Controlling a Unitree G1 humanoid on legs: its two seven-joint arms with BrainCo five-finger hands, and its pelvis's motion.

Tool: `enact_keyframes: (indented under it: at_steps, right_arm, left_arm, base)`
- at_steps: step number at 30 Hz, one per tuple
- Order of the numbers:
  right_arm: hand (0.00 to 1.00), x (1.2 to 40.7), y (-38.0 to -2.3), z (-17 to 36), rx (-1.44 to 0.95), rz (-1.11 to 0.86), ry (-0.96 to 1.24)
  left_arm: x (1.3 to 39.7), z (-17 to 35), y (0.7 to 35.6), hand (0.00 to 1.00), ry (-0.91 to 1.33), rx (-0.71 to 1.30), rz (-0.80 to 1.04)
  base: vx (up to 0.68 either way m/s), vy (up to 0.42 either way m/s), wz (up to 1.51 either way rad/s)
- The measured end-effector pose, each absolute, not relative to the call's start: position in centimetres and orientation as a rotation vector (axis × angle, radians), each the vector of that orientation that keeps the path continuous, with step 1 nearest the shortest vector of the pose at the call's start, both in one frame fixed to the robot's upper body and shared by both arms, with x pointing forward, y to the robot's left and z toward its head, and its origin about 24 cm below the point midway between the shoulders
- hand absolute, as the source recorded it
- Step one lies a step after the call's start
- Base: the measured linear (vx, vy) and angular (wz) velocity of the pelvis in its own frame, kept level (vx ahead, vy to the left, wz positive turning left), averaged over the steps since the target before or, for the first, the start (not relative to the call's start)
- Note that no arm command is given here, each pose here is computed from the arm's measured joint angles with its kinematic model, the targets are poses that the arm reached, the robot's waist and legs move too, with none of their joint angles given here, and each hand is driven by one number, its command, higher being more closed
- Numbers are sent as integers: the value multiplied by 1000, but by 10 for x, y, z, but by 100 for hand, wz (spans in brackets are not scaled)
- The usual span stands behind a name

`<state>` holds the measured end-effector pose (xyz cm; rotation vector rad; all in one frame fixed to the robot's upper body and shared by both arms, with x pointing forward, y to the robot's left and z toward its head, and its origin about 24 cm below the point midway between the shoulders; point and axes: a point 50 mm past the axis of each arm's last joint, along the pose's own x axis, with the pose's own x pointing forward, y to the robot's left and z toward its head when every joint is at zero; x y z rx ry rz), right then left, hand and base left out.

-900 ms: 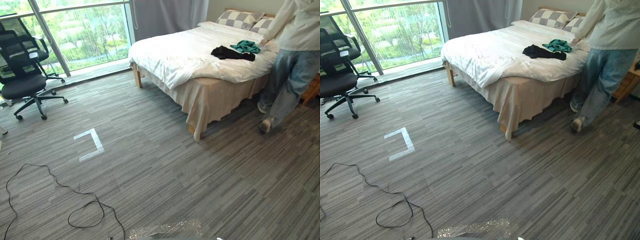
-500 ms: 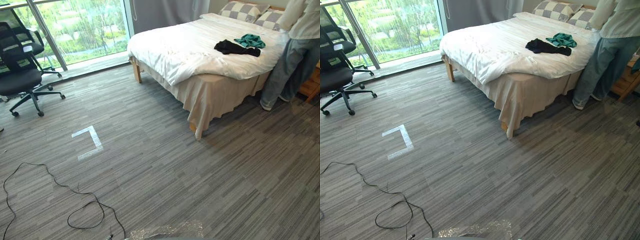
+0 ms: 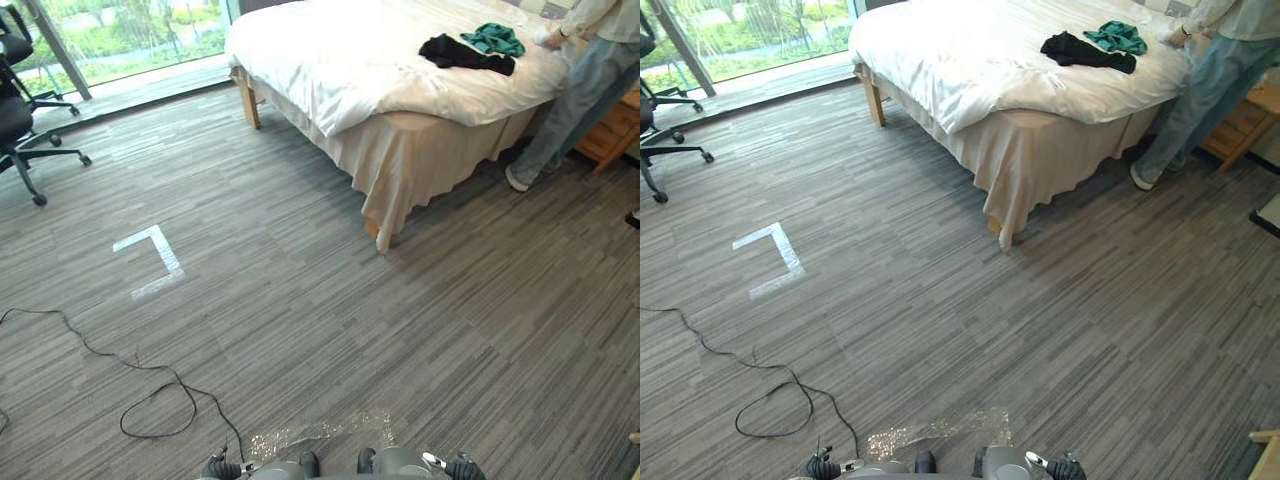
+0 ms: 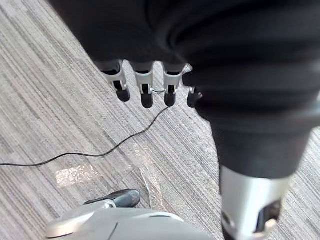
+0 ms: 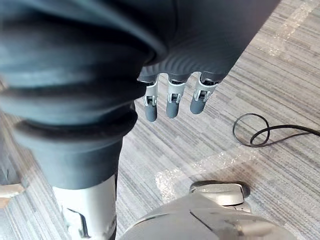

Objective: Tidy the bed and pick cloth on bed and put in laundry

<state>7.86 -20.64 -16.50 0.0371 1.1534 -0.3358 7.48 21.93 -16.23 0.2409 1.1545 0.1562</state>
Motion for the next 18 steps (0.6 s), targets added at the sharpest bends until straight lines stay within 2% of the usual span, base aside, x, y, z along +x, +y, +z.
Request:
enact_keyframes:
  at_steps: [6,10,13,16,18]
  right_arm:
    - [0,92,-222,-159,122,-444,1082]
    - [0,87,-215,-161,233,-517,1074]
    - [0,76,-217,-164,272,-552,1102]
    - [0,78,-230,-161,252,-567,1087]
    - [0,80,-231,-161,234,-556,1087]
  left_arm:
    - [103,-160,203,0,1095,204,130]
    - [144,-149,195,0,992,231,79]
    - [146,-149,181,0,969,199,57]
    - [140,-153,158,0,981,143,26]
    - [135,-154,154,0,985,114,34]
  base:
    - [190,-20,-39]
    - [402,-190,5]
    - [673,-530,38]
    - [775,-686,-22]
    - [602,-382,-53]
